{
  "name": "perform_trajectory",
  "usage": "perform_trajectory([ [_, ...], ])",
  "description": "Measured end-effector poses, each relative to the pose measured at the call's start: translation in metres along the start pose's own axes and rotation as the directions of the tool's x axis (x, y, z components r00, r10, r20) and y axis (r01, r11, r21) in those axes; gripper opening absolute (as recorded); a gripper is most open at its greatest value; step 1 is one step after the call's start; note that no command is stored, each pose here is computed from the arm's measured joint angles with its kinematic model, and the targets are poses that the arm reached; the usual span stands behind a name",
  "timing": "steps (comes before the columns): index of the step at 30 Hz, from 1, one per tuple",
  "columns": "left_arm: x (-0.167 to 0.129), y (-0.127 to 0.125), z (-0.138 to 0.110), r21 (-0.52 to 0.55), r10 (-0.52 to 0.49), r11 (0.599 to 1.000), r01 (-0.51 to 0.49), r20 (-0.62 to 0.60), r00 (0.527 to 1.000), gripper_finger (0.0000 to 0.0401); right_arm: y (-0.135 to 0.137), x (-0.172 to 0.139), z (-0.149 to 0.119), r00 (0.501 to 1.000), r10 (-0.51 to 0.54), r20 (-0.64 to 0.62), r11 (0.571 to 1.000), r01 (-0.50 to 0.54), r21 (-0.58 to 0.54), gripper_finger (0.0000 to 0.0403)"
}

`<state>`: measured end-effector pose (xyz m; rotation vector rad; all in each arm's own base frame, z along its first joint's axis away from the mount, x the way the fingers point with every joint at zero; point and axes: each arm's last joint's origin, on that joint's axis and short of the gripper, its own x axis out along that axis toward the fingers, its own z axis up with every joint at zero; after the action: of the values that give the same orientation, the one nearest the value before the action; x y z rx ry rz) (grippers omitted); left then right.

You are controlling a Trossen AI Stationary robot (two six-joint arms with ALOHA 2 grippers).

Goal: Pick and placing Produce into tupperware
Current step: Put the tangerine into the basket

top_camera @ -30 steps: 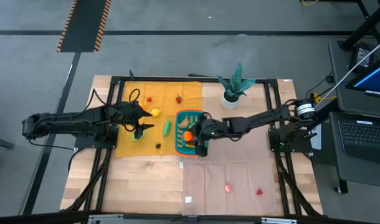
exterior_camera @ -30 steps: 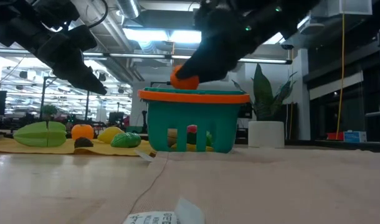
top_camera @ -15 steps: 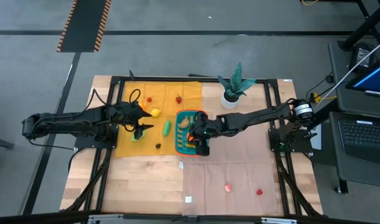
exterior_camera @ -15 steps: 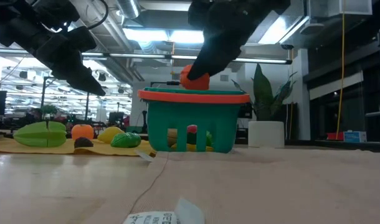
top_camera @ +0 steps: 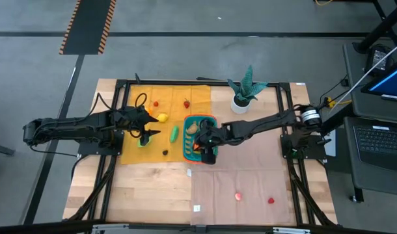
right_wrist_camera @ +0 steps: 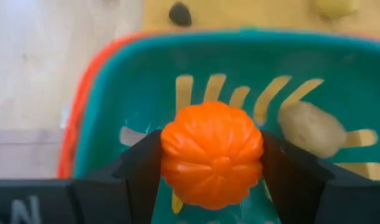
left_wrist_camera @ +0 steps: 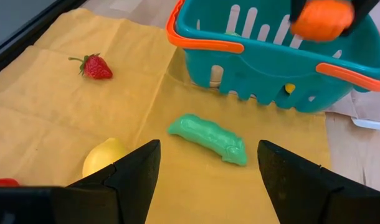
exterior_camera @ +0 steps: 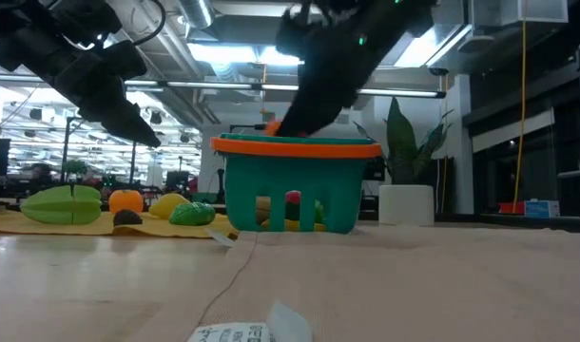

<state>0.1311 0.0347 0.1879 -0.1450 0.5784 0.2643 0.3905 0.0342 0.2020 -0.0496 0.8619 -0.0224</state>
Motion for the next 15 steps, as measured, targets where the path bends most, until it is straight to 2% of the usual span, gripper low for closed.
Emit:
perform_trajectory([
  [8,0.000,0.000,0.000,0.000,0.000,1.000,0.000,-0.004,1.000,0.0261,0.003,0.032,-0.009,1.000,0.014,-0.010,1.000,-0.014,-0.020,0.0237],
  [13,0.000,0.000,0.000,0.000,0.000,1.000,0.000,-0.005,1.000,0.0261,0.003,0.036,-0.009,1.000,0.015,0.006,1.000,-0.015,-0.014,0.0238],
  [15,0.000,0.000,-0.001,0.000,0.000,1.000,0.000,-0.005,1.000,0.0261,0.003,0.037,-0.009,1.000,0.015,0.006,1.000,-0.015,-0.013,0.0257],
])
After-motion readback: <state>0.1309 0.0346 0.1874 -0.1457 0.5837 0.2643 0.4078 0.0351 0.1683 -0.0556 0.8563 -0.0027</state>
